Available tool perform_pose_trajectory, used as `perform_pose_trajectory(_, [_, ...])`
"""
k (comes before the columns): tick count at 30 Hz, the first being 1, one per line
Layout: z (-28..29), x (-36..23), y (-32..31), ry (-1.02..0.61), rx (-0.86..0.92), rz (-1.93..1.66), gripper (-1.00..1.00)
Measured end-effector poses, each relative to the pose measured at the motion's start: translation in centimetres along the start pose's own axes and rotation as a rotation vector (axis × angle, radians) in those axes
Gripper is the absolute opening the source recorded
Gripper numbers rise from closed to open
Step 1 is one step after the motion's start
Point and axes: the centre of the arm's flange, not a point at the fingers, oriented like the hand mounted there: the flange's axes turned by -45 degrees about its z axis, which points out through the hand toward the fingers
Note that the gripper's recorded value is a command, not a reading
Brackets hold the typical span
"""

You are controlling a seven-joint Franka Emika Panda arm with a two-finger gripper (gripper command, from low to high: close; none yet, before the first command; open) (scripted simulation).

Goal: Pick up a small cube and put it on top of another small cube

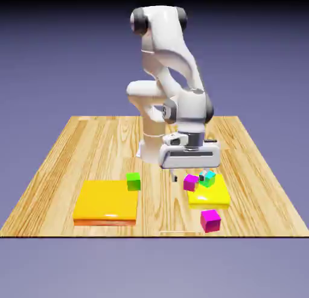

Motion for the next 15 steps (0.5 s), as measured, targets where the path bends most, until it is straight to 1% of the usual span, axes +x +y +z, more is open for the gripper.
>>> perform_pose_trajectory(9, [8.1, 0.8, -6.7, -0.211, 0.072, -0.026, 0.0])
perform_pose_trajectory(10, [8.1, 0.8, -6.7, -0.211, 0.072, -0.026, 0.0])
perform_pose_trajectory(14, [14.2, -0.4, -7.1, -0.211, 0.073, -0.025, 0.0])
perform_pose_trajectory(15, [14.9, -0.6, -7.2, -0.211, 0.072, -0.026, -1.0])
